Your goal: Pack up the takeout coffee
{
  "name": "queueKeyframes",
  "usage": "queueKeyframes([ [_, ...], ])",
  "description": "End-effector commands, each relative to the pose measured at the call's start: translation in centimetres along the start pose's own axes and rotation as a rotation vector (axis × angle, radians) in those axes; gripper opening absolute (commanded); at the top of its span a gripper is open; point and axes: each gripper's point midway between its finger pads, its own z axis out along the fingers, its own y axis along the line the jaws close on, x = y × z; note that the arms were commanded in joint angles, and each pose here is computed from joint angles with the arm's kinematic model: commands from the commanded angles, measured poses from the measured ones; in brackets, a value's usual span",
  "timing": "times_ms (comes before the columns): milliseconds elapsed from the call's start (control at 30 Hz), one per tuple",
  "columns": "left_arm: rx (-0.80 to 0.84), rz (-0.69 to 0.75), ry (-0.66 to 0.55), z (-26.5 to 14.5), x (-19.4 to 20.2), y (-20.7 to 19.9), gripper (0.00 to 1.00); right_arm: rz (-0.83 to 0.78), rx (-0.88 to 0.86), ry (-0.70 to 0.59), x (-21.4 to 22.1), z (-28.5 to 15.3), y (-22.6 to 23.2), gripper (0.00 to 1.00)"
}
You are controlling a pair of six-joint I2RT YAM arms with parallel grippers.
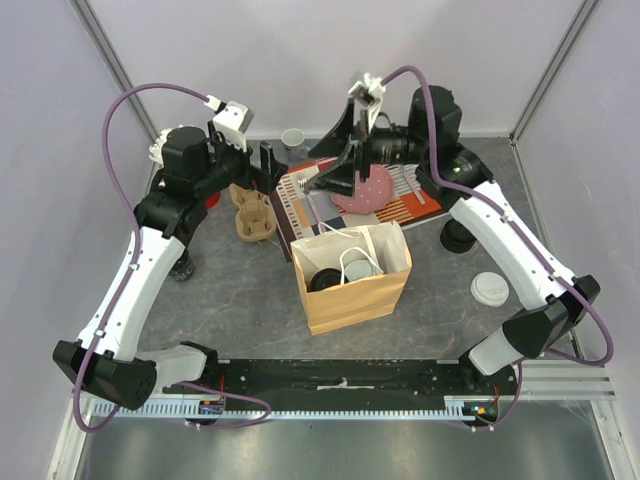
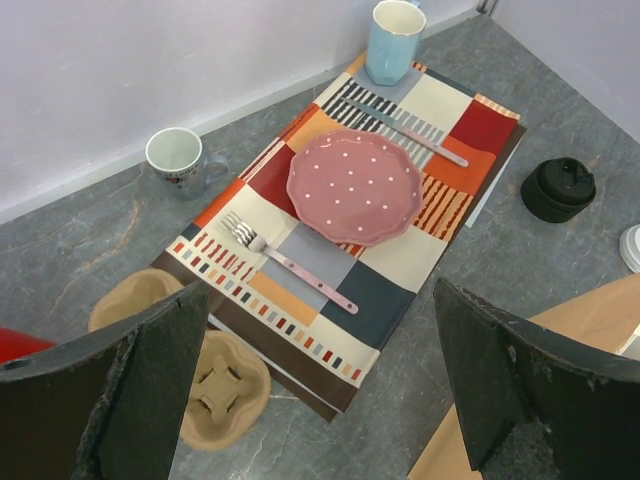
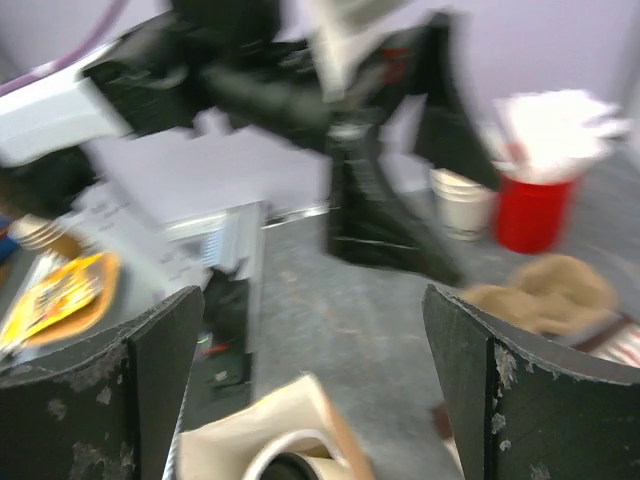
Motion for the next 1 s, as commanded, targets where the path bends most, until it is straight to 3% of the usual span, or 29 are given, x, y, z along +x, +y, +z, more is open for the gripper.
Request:
queueKeyframes([
  [0, -0.065, 0.009, -0.049, -0.8, -0.6, 1.0, 1.0, -0.105, 0.453, -0.104, -5.4, -5.5, -5.2, 0.98],
  [133, -0.202, -0.069, -0.047, -1.6, 1.2, 3.2, 1.0, -0.011, 1.069, -0.123, -5.0, -16.2, -14.4, 0.98],
  [200, -0.268, -0.083, -0.058, -2.1, 2.1, 4.5, 1.0, 0.07, 1.262, -0.122, -3.2, -22.0, -16.8, 0.98],
  [400, -0.455, -0.164, -0.095, -3.6, 6.7, 8.7, 1.0, 0.322, 1.661, -0.139, 5.7, -37.1, -19.3, 0.98],
  [433, -0.468, -0.145, -0.101, -3.7, 7.4, 9.0, 1.0, 0.377, 1.715, -0.091, 9.2, -38.3, -19.6, 0.98],
  [467, -0.479, -0.138, -0.055, -3.5, 10.5, 9.2, 1.0, 0.393, 1.781, -0.075, 10.7, -39.7, -19.5, 0.98],
  [500, -0.483, -0.122, -0.085, -3.4, 10.7, 9.4, 1.0, 0.369, 1.882, -0.095, 11.1, -41.6, -19.2, 0.98],
  [533, -0.486, -0.086, -0.113, -3.9, 10.8, 9.4, 1.0, 0.409, 1.931, -0.061, 14.2, -42.3, -19.1, 0.98],
  [567, -0.501, -0.09, -0.072, -3.9, 13.9, 9.6, 1.0, 0.406, 1.962, -0.06, 15.1, -42.8, -18.9, 0.98],
  [600, -0.514, -0.091, -0.087, -4.0, 14.5, 9.7, 1.0, 0.36, 2.014, -0.106, 14.8, -43.8, -18.7, 0.98],
  [633, -0.553, -0.11, -0.138, -4.5, 14.3, 10.2, 1.0, 0.392, 2.039, -0.071, 17.8, -44.0, -18.5, 0.98],
  [700, -0.589, -0.144, -0.137, -4.9, 17.1, 10.7, 1.0, 0.39, 2.069, -0.109, 19.9, -44.5, -18.4, 0.98],
  [733, -0.6, -0.164, -0.186, -5.2, 16.7, 11.1, 1.0, 0.391, 2.068, -0.11, 20.5, -44.4, -18.4, 0.98],
  [967, -0.594, -0.217, -0.163, -5.6, 21.6, 11.5, 1.0, 0.433, 2.071, -0.124, 23.9, -44.3, -18.8, 0.98],
])
